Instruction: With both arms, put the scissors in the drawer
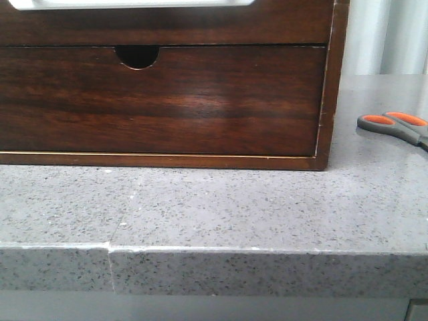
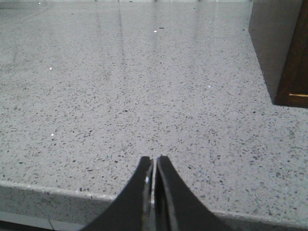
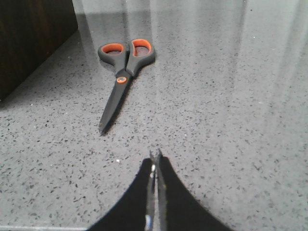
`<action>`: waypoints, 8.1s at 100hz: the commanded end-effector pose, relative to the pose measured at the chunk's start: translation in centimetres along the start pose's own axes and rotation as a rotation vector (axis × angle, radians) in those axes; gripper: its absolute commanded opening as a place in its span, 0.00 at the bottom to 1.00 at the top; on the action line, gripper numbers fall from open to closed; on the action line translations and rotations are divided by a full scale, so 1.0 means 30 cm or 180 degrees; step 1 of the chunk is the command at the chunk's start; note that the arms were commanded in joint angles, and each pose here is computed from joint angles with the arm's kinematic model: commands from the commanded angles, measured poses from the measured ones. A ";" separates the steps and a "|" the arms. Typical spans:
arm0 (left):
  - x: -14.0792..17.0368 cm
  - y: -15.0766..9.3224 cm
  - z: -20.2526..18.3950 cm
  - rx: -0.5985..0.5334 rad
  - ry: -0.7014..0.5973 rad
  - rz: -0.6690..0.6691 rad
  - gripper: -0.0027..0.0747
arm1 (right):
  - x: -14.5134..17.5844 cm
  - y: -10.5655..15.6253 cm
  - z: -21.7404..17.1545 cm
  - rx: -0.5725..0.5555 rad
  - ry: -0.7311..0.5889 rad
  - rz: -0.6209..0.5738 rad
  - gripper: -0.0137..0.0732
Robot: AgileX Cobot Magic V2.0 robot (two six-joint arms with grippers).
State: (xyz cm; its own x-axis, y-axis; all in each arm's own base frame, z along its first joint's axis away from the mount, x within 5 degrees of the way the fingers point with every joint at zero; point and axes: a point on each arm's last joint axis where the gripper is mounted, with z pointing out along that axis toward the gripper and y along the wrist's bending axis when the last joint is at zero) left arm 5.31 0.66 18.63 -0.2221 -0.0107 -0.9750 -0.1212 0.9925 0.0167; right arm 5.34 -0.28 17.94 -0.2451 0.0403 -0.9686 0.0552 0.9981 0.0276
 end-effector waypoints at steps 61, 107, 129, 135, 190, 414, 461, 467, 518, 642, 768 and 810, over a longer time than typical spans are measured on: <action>-0.088 0.043 -0.025 0.0354 -0.1319 -0.4066 0.01 | -0.103 -0.010 -0.025 -0.0227 -0.1396 0.1454 0.11; -0.083 0.017 -0.020 0.0727 -0.0974 -0.5149 0.01 | -0.180 0.016 -0.066 -0.0584 -0.1200 0.2072 0.11; -0.181 -0.070 -0.062 0.1407 -0.0522 -0.4020 0.01 | -0.253 0.048 -0.102 -0.0694 -0.0829 0.1528 0.18; -0.221 -0.079 -0.071 0.1445 -0.0499 -0.3685 0.01 | -0.274 0.055 -0.102 -0.0692 -0.0644 0.1402 0.26; -0.547 -0.192 0.057 0.2035 0.0665 -0.2156 0.36 | -0.437 0.077 -0.032 -0.0702 0.0014 0.1307 0.60; -0.517 -0.383 0.219 0.2743 0.2022 -0.4069 0.01 | -0.438 0.076 -0.031 -0.0693 -0.0004 0.1305 0.60; -0.483 -0.339 0.070 0.2860 0.1961 -0.4315 0.01 | -0.438 0.076 -0.031 -0.0693 -0.0004 0.1305 0.60; -0.487 -0.335 0.059 0.2883 0.1955 -0.4338 0.01 | -0.438 0.076 -0.031 -0.0693 -0.0004 0.1305 0.60; -0.483 -0.326 0.043 0.2873 0.1911 -0.4186 0.29 | -0.438 0.076 -0.031 -0.0693 -0.0004 0.1305 0.60; -0.530 -0.219 -0.137 0.3150 0.0671 -0.3039 0.03 | -0.644 0.073 0.102 -0.0466 0.0568 0.0713 0.60; -0.653 -0.151 -0.264 0.2705 0.0002 0.0195 0.01 | -0.522 0.092 0.742 0.0017 0.2499 -0.0310 0.60; -0.654 -0.151 -0.264 0.2701 -0.0008 0.0190 0.01 | -0.457 0.068 0.822 0.0064 0.2561 -0.0234 0.60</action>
State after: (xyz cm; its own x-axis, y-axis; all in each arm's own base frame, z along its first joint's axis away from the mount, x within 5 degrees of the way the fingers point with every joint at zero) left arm 2.61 -4.61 37.99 -0.2624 0.1063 -0.9591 0.6570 0.7477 -0.0969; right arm 32.07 0.32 24.01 -0.9057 0.0069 -0.4239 0.0246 0.9990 -0.0362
